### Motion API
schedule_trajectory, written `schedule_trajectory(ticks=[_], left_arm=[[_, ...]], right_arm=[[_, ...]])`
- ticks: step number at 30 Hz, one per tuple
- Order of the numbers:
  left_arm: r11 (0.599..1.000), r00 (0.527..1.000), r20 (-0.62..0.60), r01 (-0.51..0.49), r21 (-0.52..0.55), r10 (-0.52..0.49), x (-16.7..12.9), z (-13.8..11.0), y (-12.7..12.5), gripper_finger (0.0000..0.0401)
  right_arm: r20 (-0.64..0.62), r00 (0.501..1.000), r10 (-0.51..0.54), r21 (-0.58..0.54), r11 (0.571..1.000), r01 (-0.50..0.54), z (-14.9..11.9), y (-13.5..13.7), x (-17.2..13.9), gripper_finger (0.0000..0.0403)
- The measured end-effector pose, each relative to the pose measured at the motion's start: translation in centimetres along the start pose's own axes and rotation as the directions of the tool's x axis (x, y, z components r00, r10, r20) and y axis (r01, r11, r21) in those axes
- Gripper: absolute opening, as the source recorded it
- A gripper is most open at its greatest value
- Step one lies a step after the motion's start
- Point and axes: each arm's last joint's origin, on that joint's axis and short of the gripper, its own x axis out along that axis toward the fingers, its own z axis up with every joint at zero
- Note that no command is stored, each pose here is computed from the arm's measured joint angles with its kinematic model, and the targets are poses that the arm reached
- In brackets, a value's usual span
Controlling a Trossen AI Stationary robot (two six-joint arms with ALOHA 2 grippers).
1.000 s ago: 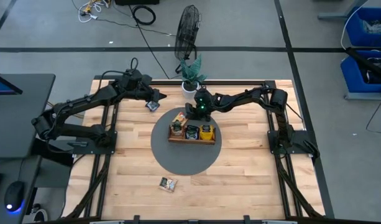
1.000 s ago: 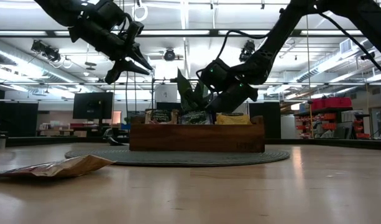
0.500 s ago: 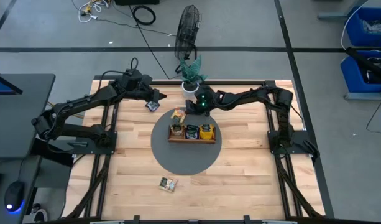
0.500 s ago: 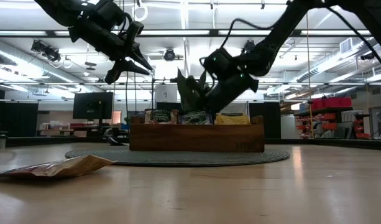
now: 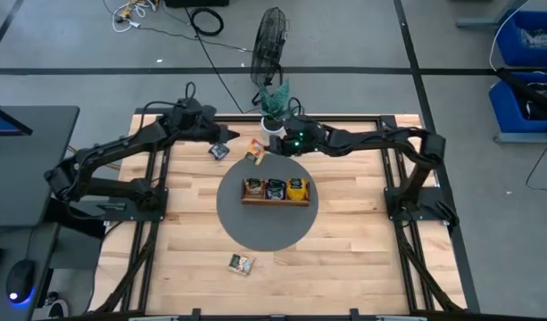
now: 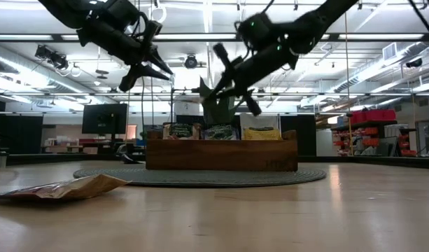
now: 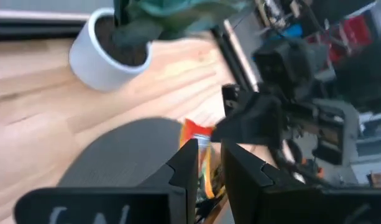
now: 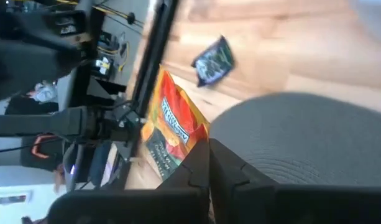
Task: Pick & Place Tea
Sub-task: Put the yellow tea bag into the right section of the wooden organizer
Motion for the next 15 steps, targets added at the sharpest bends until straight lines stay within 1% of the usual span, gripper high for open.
schedule_trajectory(ticks=[2, 5, 9, 12, 15], left_arm=[[1.0, 0.999, 0.031, 0.014, -0.016, -0.014, -0.3, 0.2, -0.3, 0.0072], [0.997, 0.995, 0.08, 0.062, -0.034, -0.06, -0.6, 0.7, -0.9, 0.0082], [0.985, 0.976, 0.16, 0.161, -0.062, -0.149, -1.0, 1.5, -1.8, 0.0119], [0.968, 0.955, 0.187, 0.246, -0.056, -0.232, -1.2, 1.9, -2.5, 0.0151], [0.962, 0.949, 0.189, 0.266, -0.06, -0.251, -1.2, 1.9, -2.7, 0.0175]], right_arm=[[0.046, 0.999, 0.013, -0.031, 0.999, -0.011, 0.0, 1.1, -1.0, 0.0], [0.106, 0.994, 0.02, -0.064, 0.998, -0.013, 0.1, 2.6, -2.8, 0.0], [0.188, 0.982, 0.032, -0.088, 0.996, -0.016, 0.4, 4.1, -5.0, 0.0], [0.262, 0.964, 0.053, -0.096, 0.995, -0.029, 0.7, 5.1, -6.6, 0.0], [0.317, 0.947, 0.061, -0.104, 0.994, -0.029, 1.0, 5.8, -7.7, 0.0]])
